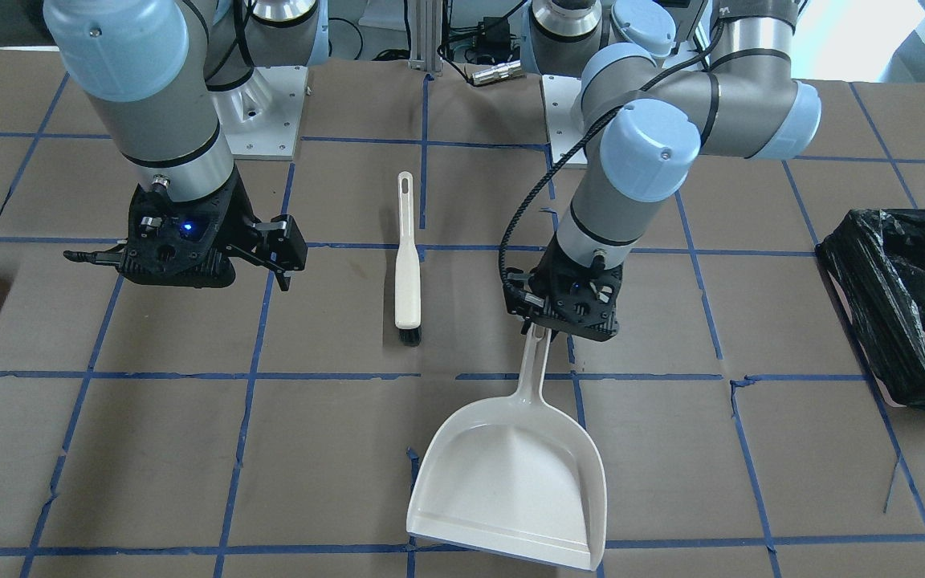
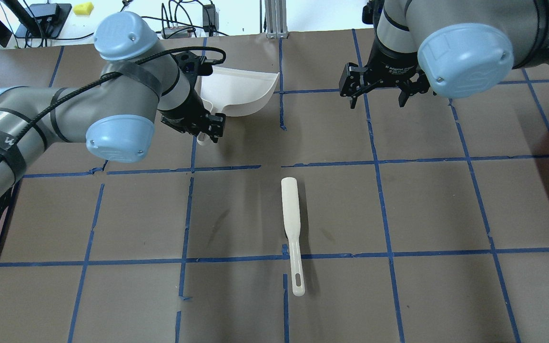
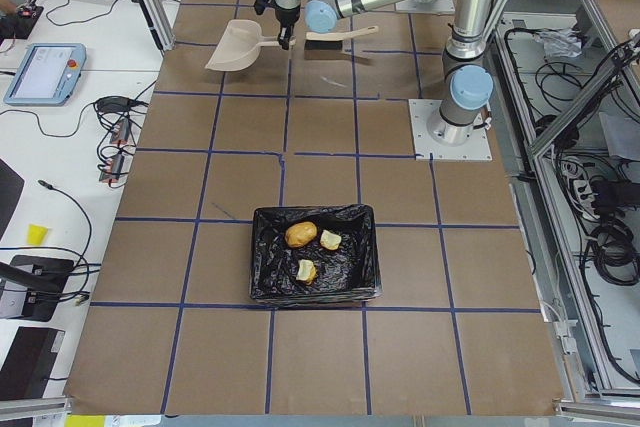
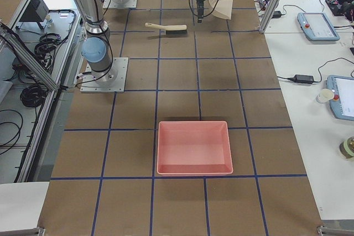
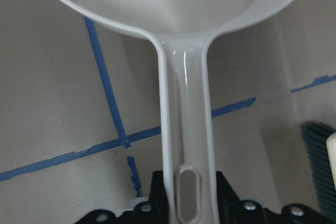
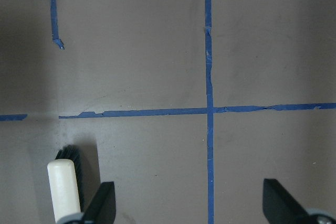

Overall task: Sweep and dump trash in nearest bin
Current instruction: 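Carry the empty dustpan back to the table center with the left gripper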

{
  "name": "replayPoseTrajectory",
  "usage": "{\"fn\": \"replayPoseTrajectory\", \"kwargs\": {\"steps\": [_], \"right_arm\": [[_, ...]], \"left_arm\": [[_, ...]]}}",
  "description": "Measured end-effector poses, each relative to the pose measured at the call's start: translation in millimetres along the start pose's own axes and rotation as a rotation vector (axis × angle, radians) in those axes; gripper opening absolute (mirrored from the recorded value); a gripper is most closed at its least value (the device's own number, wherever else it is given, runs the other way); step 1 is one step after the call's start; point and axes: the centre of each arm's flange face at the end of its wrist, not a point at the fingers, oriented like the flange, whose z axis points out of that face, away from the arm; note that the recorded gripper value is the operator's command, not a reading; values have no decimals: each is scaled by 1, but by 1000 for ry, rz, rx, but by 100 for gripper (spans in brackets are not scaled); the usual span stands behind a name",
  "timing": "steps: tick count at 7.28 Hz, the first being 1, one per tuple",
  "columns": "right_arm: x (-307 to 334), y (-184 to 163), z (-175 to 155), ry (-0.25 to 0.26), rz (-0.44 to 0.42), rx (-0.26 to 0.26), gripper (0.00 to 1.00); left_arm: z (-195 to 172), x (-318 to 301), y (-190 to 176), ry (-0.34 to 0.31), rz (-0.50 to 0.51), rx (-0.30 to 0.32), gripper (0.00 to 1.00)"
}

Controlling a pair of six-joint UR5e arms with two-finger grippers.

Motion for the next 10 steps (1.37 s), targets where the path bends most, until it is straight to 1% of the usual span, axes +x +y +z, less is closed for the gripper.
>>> {"fn": "replayPoseTrajectory", "kwargs": {"steps": [2,4,7,10], "right_arm": [[-1,1,-1,-1,-2,2,100],[-4,3,-3,-1,-7,4,100],[-4,4,-3,0,-9,4,100],[-4,5,0,1,-9,-1,100]], "left_arm": [[21,38,-2,8,-5,-9,1],[44,74,-2,14,2,6,1],[65,92,-4,20,0,17,2],[72,106,-2,26,-28,30,2]]}}
